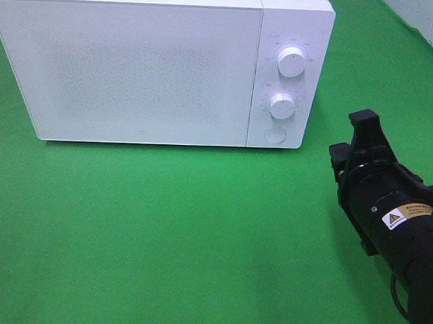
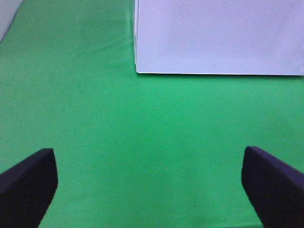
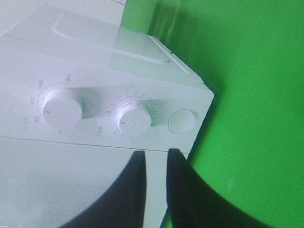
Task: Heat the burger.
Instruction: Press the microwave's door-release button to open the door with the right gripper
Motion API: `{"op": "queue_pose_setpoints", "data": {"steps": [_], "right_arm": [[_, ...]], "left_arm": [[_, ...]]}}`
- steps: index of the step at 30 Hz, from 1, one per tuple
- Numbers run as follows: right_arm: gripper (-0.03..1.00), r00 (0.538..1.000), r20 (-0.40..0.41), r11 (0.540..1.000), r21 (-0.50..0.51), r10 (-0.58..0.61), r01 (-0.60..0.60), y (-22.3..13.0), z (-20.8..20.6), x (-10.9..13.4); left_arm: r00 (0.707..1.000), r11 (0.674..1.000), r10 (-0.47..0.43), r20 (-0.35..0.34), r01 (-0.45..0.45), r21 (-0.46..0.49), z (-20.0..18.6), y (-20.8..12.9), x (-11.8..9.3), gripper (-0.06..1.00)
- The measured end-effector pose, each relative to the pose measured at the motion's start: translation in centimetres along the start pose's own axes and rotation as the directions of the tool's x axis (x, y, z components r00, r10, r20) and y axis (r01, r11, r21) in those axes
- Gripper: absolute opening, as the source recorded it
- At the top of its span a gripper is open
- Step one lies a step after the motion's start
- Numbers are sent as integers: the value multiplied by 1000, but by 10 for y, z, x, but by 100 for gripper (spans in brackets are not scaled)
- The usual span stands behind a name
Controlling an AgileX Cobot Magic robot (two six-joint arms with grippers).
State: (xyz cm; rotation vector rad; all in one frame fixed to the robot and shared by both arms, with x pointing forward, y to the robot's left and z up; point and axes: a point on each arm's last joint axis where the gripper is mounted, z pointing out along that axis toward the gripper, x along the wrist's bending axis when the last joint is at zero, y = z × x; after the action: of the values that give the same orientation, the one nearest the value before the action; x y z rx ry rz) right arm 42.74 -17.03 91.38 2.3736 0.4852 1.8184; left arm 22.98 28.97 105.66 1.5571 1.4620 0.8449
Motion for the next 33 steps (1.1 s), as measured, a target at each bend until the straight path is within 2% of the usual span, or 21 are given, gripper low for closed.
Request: {"op": "queue_pose_setpoints", "data": {"steps": [1,2,3,5,14,21,30,33], "right_arm": [[15,1000,0,1000,0,0,0,0,0,0],[10,995,12,996,6,94,-94,-1,0,-1],[10,995,12,996,6,94,-94,-1,0,-1],[1,981,71,983,28,180,-182,-4,0,-6],[1,975,90,978,31,202,-205,-5,0,-8],[1,975,109,978,58,194,-201,-20,14,-12],[1,969,131,971,85,210,-222,-26,55,-10],[1,963,169,969,95,211,-229,-28,69,-11]], "left_arm": [[1000,1000,0,0,0,0,0,0,0,97],[1000,1000,0,0,0,0,0,0,0,97],[1000,1000,0,0,0,0,0,0,0,97],[1000,1000,0,0,0,0,0,0,0,97],[1000,1000,0,0,0,0,0,0,0,97],[1000,1000,0,0,0,0,0,0,0,97],[1000,1000,0,0,0,0,0,0,0,97],[1000,1000,0,0,0,0,0,0,0,97]]}}
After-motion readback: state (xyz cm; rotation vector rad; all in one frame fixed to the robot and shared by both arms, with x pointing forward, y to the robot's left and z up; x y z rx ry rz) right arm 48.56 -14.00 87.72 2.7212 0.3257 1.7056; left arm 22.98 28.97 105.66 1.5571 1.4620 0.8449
